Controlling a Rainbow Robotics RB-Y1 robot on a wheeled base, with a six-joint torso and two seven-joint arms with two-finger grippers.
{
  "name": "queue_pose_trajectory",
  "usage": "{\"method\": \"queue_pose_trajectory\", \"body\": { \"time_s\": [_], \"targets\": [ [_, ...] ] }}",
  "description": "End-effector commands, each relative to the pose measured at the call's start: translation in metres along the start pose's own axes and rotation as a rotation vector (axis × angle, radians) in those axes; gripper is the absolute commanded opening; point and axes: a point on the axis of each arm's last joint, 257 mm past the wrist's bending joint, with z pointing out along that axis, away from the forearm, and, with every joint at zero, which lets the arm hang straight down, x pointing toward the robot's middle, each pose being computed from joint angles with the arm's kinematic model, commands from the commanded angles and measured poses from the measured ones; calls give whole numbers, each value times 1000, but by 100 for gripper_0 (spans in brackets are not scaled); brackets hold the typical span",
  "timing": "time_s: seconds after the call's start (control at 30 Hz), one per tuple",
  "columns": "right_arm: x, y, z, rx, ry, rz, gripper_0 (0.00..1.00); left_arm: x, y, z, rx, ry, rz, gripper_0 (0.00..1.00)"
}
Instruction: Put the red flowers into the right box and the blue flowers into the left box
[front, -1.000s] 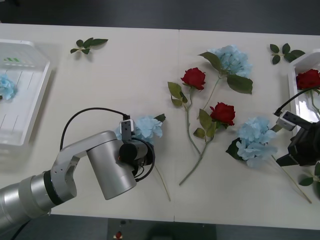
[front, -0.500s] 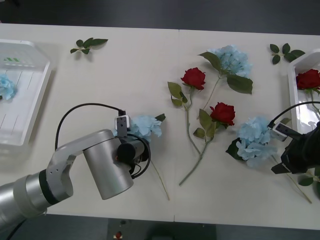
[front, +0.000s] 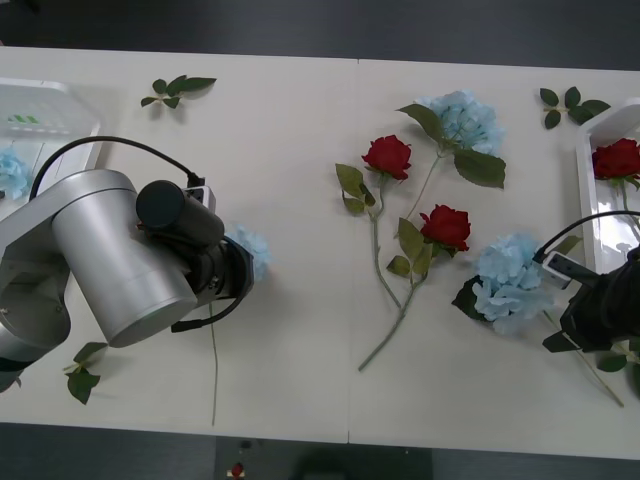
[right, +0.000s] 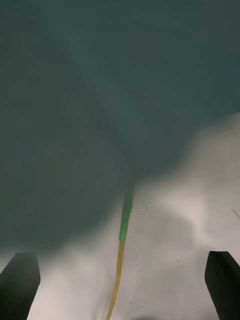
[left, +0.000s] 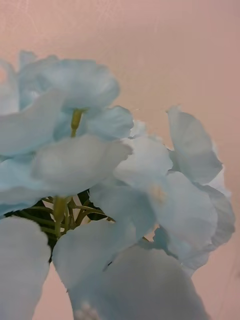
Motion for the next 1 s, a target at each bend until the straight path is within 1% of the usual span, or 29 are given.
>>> {"method": "queue_pose_trajectory", "body": {
  "time_s": [0.03, 0.13, 0.17, 0.2, 0.23, 0.27, 0.3, 0.33, 0.37, 0.57, 0.7, 0.9, 1.0],
  "targets": [
    [-8, 2, 2, -2, -20, -28, 96, -21, 2, -16, 1, -43, 83, 0],
    [-9, 4, 5, -4, -20, -31, 96, -30, 14, -23, -16, -47, 70, 0],
    [-9, 5, 5, -5, -19, -32, 94, -32, 17, -25, -22, -50, 70, 0],
    [-9, 5, 5, -5, -21, -32, 84, -35, 23, -29, -34, -51, 73, 0],
    [-10, 6, 6, -8, -21, -33, 67, -38, 30, -32, -43, -48, 88, 0],
    [-10, 6, 6, -7, -22, -33, 55, -38, 33, -33, -47, -42, 95, 0],
    [-11, 6, 7, -6, -23, -33, 27, -41, 39, -37, -53, -38, 101, 0],
    [-10, 7, 8, -6, -21, -31, 9, -45, 43, -40, -55, -37, 108, 0],
    [-11, 7, 8, -6, -23, -32, 1, -48, 46, -43, -56, -39, 112, 0],
    [-14, 9, 9, -10, -28, -29, 0, -64, 67, -59, -70, -49, 94, 0],
    [-16, 11, 9, -17, -36, -28, 0, -82, 93, -75, -107, -70, 95, 0],
    [-31, 9, -4, -36, -82, -26, 0, -111, 146, -108, -189, -95, 112, 0],
    [-42, 8, -18, -45, -117, -27, 0, -124, 174, -123, -228, -97, 108, 0]
  ]
}}
